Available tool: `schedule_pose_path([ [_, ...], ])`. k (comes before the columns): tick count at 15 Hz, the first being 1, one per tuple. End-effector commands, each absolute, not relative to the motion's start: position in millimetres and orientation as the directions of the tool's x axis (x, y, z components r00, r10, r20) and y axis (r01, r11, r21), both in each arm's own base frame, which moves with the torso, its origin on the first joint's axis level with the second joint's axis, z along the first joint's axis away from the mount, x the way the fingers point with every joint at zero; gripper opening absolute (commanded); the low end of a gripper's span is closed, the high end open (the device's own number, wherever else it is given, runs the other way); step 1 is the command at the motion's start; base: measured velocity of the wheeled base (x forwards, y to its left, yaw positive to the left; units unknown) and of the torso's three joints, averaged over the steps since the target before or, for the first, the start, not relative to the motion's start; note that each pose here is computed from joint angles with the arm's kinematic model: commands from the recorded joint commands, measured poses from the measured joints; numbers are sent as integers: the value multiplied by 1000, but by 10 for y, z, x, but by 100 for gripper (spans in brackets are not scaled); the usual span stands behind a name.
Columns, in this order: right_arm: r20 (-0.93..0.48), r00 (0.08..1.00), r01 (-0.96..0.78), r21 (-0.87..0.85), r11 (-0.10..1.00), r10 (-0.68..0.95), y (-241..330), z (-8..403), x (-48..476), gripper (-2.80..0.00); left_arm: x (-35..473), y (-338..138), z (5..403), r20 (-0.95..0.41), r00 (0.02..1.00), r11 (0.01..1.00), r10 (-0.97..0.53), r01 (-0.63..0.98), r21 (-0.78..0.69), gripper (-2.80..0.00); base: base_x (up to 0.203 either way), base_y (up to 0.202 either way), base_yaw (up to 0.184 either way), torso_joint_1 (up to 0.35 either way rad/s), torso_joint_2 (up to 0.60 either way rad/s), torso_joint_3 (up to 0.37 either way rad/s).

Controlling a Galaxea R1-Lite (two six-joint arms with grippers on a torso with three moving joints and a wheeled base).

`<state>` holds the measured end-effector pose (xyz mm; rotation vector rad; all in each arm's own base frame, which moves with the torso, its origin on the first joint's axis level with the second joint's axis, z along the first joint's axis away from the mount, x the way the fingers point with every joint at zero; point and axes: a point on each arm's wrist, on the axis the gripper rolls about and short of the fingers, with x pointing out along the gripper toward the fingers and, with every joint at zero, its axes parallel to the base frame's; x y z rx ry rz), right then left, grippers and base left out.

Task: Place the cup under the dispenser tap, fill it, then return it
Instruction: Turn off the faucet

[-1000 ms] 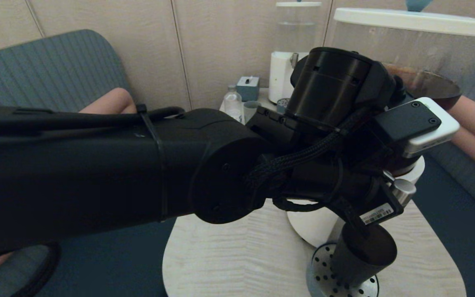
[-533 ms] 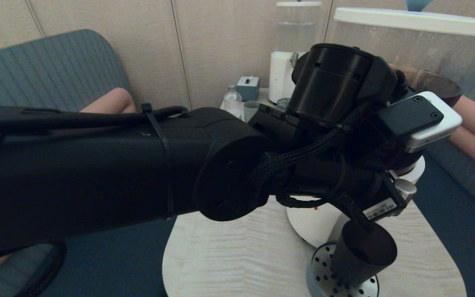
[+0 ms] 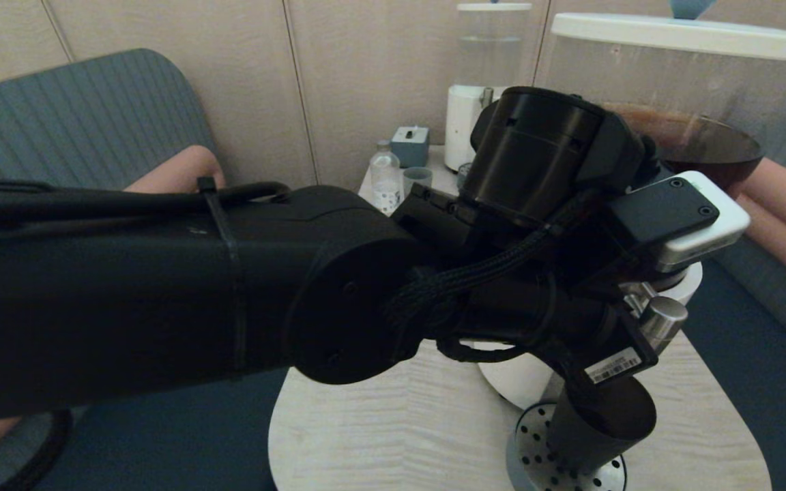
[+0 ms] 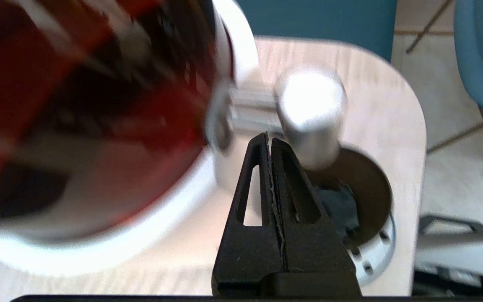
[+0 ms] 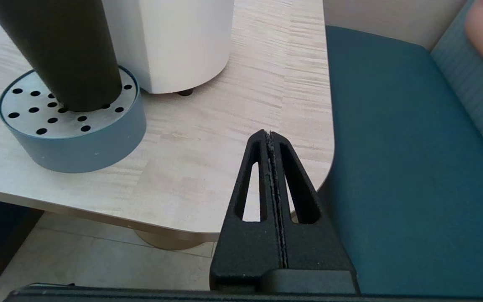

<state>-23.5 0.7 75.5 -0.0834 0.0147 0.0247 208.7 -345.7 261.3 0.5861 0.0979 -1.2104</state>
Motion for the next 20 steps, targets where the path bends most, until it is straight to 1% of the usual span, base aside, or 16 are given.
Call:
schedule_pose_path([
  [1,-15,1000,-26,-84,996,25,7,755,-235,-280,2019,-3328,2662,-380,371,230,-847,901,368,-280,0,0,0,0,0,0],
  [3,-15,1000,-26,-84,996,25,7,755,-235,-280,1942,-3149,2704,-386,390,264,-836,903,340,-280,0,0,0,0,0,0],
  [5,-15,1000,-26,-84,996,25,7,756,-236,-280,1852,-2939,2792,-373,408,321,-833,906,275,-280,0,0,0,0,0,0],
  [8,-15,1000,-26,-84,996,25,7,755,-235,-280,1665,-2556,2966,-328,402,401,-855,913,72,-280,0,0,0,0,0,0],
  [9,-14,1000,-26,-84,996,25,7,755,-236,-280,1613,-2415,3016,-303,387,410,-871,912,-13,-280,0,0,0,0,0,0],
  [11,-15,1000,-26,-84,996,25,7,755,-235,-280,1551,-2128,3088,-225,360,396,-906,907,-145,-280,0,0,0,0,0,0],
  [13,-15,1000,-26,-84,996,25,7,755,-235,-280,1549,-1905,2954,-203,349,390,-915,894,-221,-280,0,0,0,0,0,0],
  [15,-15,1000,-26,-84,996,25,7,755,-235,-280,1540,-1739,2696,-209,367,411,-907,879,-240,-280,0,0,0,0,0,0],
  [16,-15,1000,-26,-84,996,25,7,755,-235,-280,1541,-1669,2554,-188,384,420,-904,877,-231,-280,0,0,0,0,0,0],
  [18,-15,1000,-26,-84,996,25,7,755,-235,-280,1583,-1536,2357,-108,427,440,-898,884,-161,-280,0,0,0,0,0,0],
  [20,-15,1000,-26,-84,996,25,7,755,-235,-280,1600,-1479,2208,-41,427,429,-903,898,-95,-280,0,0,0,0,0,0],
])
